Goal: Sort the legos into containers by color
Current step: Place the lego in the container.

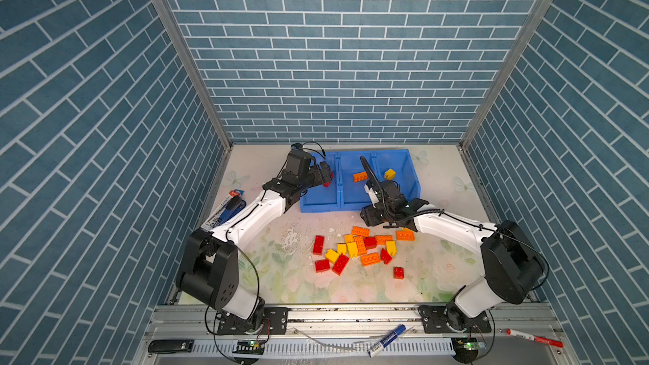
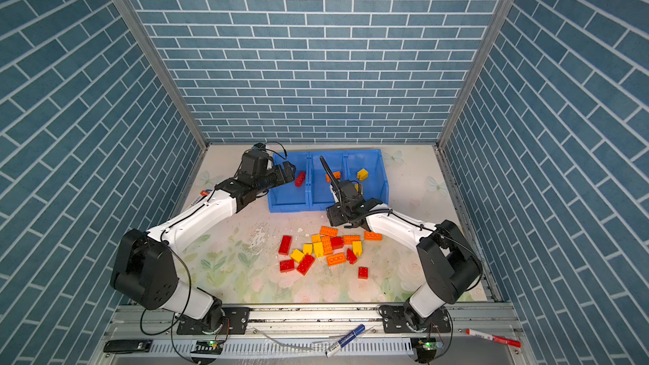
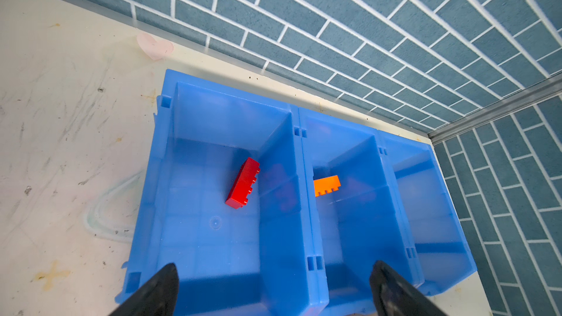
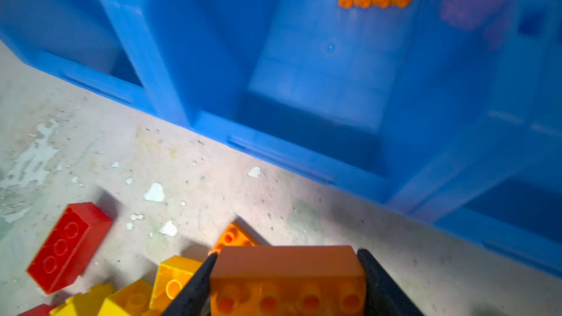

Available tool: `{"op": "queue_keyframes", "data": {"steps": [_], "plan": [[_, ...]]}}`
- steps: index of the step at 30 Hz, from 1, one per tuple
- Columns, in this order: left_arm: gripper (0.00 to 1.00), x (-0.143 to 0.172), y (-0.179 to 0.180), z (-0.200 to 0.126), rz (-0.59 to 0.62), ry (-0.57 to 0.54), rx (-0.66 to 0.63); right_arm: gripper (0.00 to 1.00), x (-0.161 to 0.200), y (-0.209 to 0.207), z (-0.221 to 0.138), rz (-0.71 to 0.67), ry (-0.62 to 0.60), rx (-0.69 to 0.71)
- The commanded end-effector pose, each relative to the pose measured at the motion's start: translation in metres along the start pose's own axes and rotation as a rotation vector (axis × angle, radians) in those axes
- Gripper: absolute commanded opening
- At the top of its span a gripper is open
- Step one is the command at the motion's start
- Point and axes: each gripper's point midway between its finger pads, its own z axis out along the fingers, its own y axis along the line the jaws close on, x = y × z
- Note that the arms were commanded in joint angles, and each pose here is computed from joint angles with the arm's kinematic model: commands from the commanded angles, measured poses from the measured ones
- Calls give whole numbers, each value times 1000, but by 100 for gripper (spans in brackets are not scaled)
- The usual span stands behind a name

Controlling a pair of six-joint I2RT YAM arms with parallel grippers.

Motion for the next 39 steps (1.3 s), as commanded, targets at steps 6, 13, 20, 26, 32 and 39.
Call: {"op": "queue_keyframes", "data": {"steps": [6,13,20,26,32,39], "plan": [[99,0,8,-11,31,2,-44,49,-77,12,14,-82,-134,-30],[99,1,16,-19,50,-7,-74,50,-91,-17,40,-59,-42,81],[99,2,24,-22,61,-12,-108,52,-104,-28,57,-86,-24,139],[99,5,27,-22,68,4,-125,56,-110,-23,67,-117,10,122],[99,8,27,-21,73,23,-130,62,-115,-22,69,-97,3,125],[99,8,34,-23,62,16,-161,69,-114,-18,64,-94,5,104]]}}
